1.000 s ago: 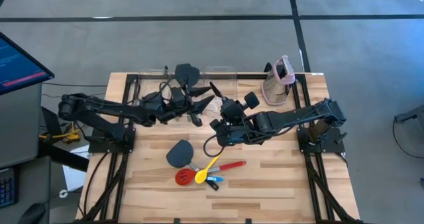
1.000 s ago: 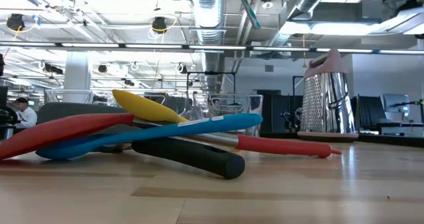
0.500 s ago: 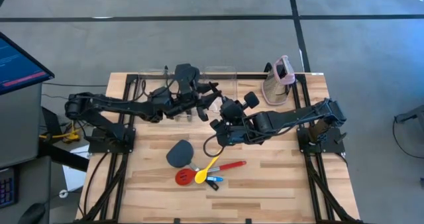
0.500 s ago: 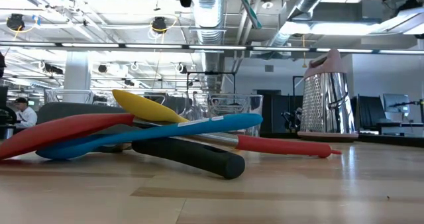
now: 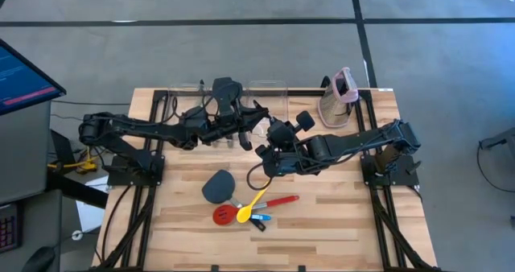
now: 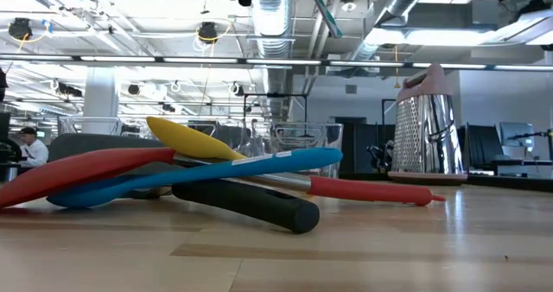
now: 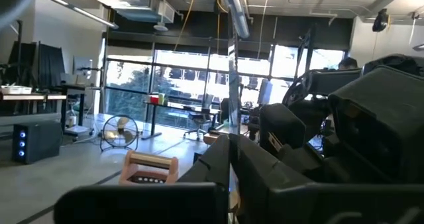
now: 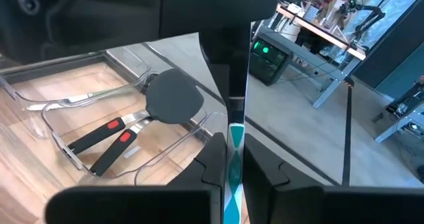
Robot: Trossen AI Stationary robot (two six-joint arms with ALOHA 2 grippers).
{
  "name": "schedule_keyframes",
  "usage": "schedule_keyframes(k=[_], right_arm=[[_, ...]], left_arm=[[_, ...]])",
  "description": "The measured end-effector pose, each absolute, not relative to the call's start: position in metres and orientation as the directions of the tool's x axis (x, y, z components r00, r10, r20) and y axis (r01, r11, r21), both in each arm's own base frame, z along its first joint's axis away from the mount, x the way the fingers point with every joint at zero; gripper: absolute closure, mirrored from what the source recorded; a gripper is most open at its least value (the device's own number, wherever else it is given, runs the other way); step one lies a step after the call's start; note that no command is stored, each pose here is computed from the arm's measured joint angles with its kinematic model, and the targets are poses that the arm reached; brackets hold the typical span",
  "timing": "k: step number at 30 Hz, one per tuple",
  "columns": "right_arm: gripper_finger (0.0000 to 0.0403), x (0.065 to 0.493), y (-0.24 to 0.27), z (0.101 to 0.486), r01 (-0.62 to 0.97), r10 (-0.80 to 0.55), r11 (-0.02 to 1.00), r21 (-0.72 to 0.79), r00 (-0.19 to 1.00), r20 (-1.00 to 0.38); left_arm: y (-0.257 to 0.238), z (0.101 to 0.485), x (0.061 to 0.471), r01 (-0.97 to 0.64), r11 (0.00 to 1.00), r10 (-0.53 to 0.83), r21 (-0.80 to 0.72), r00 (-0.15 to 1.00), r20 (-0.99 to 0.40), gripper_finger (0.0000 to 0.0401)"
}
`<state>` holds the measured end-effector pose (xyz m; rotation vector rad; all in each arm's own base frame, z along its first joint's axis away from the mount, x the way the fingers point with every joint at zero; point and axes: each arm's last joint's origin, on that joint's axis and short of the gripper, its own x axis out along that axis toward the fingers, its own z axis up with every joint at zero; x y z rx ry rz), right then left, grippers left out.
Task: Pick & Place Kitchen Items
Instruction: Put the blue patterned knife into the left transparent bin
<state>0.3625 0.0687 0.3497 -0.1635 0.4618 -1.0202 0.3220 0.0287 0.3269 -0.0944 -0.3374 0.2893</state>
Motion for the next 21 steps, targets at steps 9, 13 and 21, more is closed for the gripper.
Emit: schedule_keyframes(k=[9, 13, 21], right_arm=[[0.0321, 0.3625, 0.0695, 0.3498, 0.779, -0.847, 0.526, -0.342, 0.441, -0.297], [0.0312, 0.3625, 0.0694, 0.3497, 0.779, -0.847, 0.525, -0.343, 0.441, -0.297], [0.0307, 0.3607, 0.0758, 0.3530, 0.769, -0.838, 0.540, -0.341, 0.457, -0.298]], left_arm=[[0.0291, 0.3268, 0.3219, -0.271, 0.953, 0.301, -0.137, 0.902, 0.311, 0.0401], [0.0291, 0.3268, 0.3219, -0.270, 0.953, 0.300, -0.137, 0.902, 0.311, 0.0401], [0.0307, 0.3340, 0.3157, -0.299, 0.948, 0.319, -0.111, 0.889, 0.329, 0.0401]])
